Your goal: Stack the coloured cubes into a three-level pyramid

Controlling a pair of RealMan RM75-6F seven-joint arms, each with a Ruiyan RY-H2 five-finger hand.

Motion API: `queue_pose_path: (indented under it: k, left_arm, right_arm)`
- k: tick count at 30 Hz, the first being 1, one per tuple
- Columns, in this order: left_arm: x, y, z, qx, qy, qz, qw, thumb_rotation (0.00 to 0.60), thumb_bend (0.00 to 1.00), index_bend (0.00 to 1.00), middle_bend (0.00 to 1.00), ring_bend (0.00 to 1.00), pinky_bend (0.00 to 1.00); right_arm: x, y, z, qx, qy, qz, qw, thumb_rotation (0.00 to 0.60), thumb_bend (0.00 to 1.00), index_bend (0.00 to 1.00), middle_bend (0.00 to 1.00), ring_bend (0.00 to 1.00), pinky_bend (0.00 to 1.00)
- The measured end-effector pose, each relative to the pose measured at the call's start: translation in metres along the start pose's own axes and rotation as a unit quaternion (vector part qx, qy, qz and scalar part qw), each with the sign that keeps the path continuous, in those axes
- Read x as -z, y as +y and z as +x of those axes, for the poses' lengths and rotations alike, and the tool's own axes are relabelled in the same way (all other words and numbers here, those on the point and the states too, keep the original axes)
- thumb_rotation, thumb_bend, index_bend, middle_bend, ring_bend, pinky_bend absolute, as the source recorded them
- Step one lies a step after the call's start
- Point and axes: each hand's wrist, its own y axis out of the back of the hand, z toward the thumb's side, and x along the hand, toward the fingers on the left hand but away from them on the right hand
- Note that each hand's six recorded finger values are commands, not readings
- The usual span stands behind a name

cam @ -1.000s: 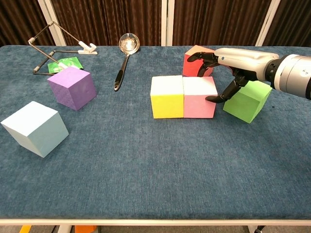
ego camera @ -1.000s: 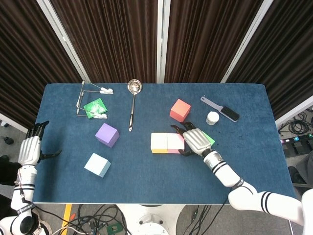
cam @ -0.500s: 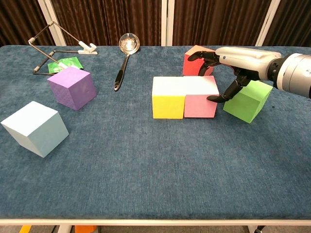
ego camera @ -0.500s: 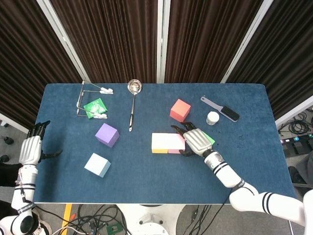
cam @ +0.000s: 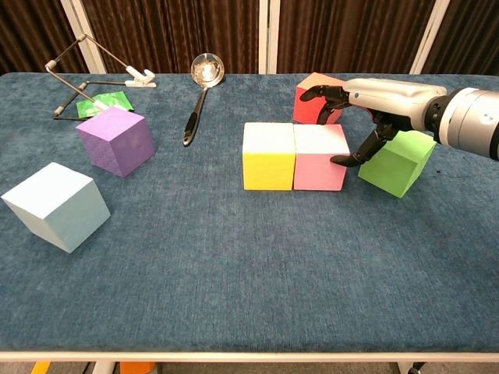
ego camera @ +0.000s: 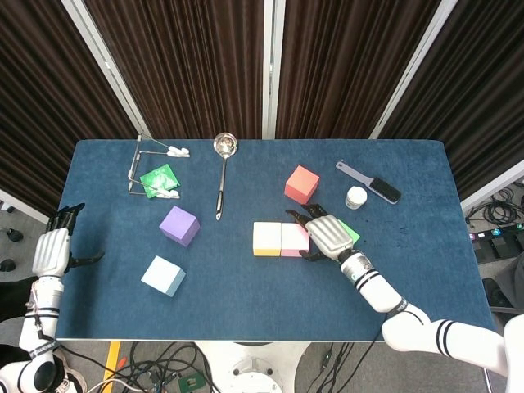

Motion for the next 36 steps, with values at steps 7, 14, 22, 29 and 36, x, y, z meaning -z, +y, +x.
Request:
queue_pose_path:
  k: [7, 14, 22, 29, 36]
  left_arm:
    - [-0.0007, 0.0002, 0.0002, 0.0, -0.002, 0.0, 1.0, 0.6, 0.1, 0.09, 0.09, 0.0, 0.06]
    - [0.0003, 0.0003, -0.0005, 0.0, 0.0, 0.0, 1.0, 0.6, 0.1, 0.09, 0.09, 0.0, 0.06]
    - [0.0017, -0.0007, -0.0011, 0.002, 0.001, -0.001, 1.0, 0.6, 0.1, 0.09, 0.09, 0.0, 0.06]
    - [0.0023, -0.0009, -0.0013, 0.002, 0.001, 0.0, 1.0, 0.6, 0.1, 0.09, 0.09, 0.0, 0.06]
    - [0.0043, -0.0026, -0.0017, 0.007, 0.004, 0.003, 1.0, 0.6, 0.1, 0.09, 0.09, 0.0, 0.06]
  right_arm:
    - [-0.0013, 0.0004, 0.0009, 0.001, 0.0, -0.001, 1.0, 0.6, 0.31, 0.0, 0.39, 0.0, 0.0]
    - [-0.0025, 0.0005, -0.0009, 0.002, 0.001, -0.002, 1.0, 0.6, 0.31, 0.0, 0.38, 0.0, 0.0]
    - [-0.0009, 0.0006, -0.0003, 0.003, -0.003, -0.003, 1.0, 0.6, 0.32, 0.0, 0.38, 0.0, 0.0]
    - [-0.0014, -0.0016, -0.0003, -0.001, -0.002, -0.003, 1.0, 0.6, 0.32, 0.0, 0.38, 0.0, 0.0]
    - [-0.0002, -0.0019, -0.0003, -0.004, -0.004, -0.002, 1.0, 0.6, 0.27, 0.0, 0.33, 0.0, 0.0]
